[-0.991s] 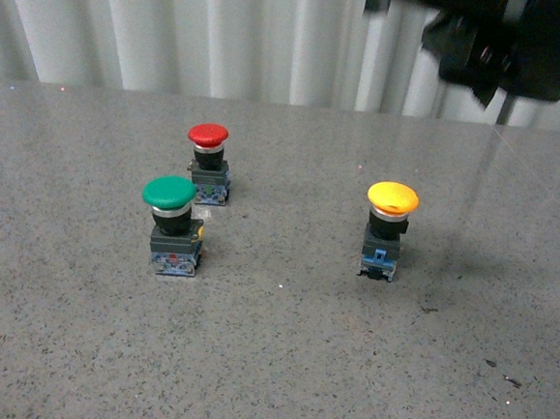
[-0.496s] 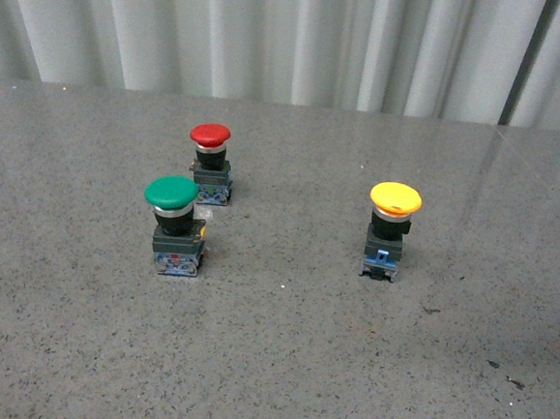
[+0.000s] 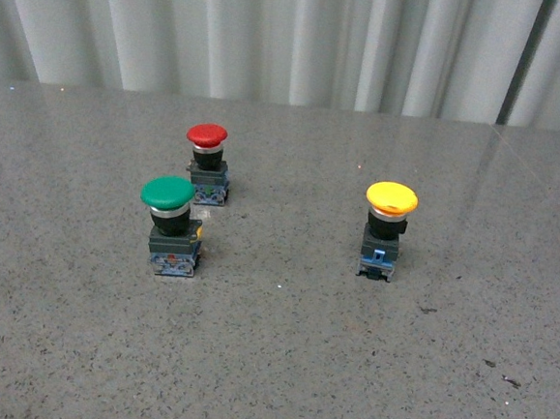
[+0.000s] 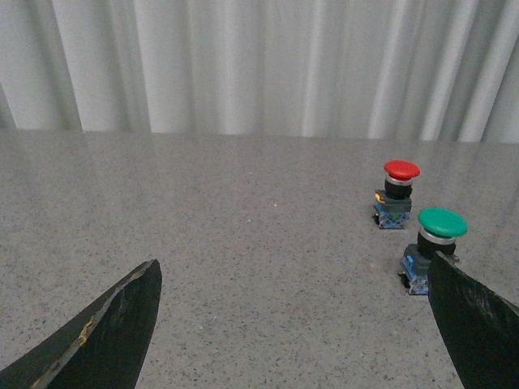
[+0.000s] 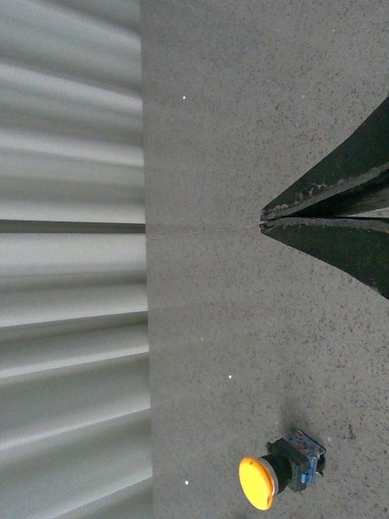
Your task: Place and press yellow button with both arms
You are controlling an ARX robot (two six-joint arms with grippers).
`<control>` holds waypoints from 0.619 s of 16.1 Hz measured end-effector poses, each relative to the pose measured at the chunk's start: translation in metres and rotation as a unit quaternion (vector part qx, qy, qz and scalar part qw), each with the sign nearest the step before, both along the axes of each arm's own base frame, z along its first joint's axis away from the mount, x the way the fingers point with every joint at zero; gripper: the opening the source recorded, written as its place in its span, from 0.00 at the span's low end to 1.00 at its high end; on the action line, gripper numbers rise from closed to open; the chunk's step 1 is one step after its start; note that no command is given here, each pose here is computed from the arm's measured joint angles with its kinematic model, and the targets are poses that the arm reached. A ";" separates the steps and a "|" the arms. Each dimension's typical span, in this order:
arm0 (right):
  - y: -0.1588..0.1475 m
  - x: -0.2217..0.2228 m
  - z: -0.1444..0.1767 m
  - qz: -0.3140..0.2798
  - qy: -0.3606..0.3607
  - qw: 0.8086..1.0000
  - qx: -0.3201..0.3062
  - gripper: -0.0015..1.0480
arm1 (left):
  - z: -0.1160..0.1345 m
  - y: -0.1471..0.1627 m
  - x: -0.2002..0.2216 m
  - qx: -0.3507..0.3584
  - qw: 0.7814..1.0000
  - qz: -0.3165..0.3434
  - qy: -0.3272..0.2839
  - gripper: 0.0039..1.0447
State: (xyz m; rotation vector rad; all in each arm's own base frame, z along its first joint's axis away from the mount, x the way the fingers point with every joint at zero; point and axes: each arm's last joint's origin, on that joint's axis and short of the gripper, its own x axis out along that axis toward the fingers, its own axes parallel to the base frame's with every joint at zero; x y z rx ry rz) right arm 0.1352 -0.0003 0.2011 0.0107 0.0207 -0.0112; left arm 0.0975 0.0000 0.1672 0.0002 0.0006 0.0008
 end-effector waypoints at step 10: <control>0.000 -0.021 -0.024 0.006 -0.010 1.000 -0.002 0.02 | 0.000 0.000 0.000 0.000 1.000 0.000 0.000 0.94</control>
